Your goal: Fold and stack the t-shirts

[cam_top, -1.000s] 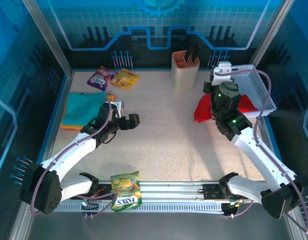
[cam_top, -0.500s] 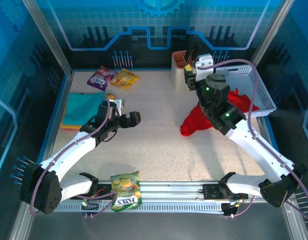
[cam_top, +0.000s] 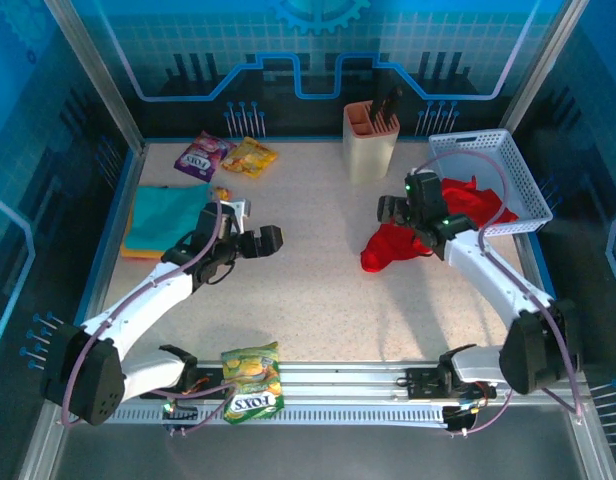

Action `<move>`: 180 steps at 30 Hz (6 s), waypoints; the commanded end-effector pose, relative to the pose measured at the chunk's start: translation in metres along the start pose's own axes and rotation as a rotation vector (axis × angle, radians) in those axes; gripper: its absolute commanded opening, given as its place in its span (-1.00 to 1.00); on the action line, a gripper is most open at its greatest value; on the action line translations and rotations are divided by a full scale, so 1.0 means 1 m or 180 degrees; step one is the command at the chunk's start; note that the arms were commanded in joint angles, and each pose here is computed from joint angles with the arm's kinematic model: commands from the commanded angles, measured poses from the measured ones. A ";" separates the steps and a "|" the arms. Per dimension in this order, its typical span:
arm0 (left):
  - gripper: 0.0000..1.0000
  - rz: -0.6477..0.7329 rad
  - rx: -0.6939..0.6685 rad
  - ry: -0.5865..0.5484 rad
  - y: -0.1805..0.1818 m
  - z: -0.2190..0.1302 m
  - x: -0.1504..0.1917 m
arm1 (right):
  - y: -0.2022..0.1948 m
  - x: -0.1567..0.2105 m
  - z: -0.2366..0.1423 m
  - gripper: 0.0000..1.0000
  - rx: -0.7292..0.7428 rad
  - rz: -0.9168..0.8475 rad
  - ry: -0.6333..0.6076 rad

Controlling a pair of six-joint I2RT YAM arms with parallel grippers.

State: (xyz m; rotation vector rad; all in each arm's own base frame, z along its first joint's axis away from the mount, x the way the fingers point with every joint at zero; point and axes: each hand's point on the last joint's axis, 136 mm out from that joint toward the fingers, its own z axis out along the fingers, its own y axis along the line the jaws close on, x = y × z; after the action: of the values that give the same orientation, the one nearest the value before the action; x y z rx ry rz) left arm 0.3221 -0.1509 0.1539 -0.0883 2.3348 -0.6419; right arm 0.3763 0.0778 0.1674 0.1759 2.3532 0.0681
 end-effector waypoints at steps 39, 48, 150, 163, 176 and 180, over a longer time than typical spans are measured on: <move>0.98 -0.0080 0.0108 0.0097 -0.003 0.002 0.010 | 0.065 -0.167 -0.238 -1.00 -0.0013 -0.0715 -0.2411; 0.98 -0.0105 0.0072 0.0120 -0.002 0.000 0.011 | 0.118 -0.161 -0.240 -1.00 -0.0326 -0.0886 -0.2439; 0.51 -0.0321 -0.0222 0.1021 -0.011 0.072 0.069 | 0.039 -0.031 0.008 1.00 -0.0469 0.0425 0.0484; -0.02 0.0305 -0.1174 0.1049 0.039 0.116 0.056 | -0.025 0.072 0.002 0.77 0.0202 0.0487 0.0796; -1.00 0.0519 -0.1724 0.0786 0.084 0.056 -0.005 | -0.051 0.092 0.060 0.48 0.0725 0.0504 0.1073; -1.00 0.0535 -0.1706 0.0745 0.081 0.046 -0.010 | -0.034 0.103 0.076 0.47 0.0656 0.0353 0.1226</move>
State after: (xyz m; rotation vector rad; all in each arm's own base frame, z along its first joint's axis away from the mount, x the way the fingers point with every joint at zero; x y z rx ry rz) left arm 0.3762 -0.1056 0.0824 -0.1026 2.6429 0.0152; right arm 0.3411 0.0477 0.0373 0.4585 2.7439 -0.1047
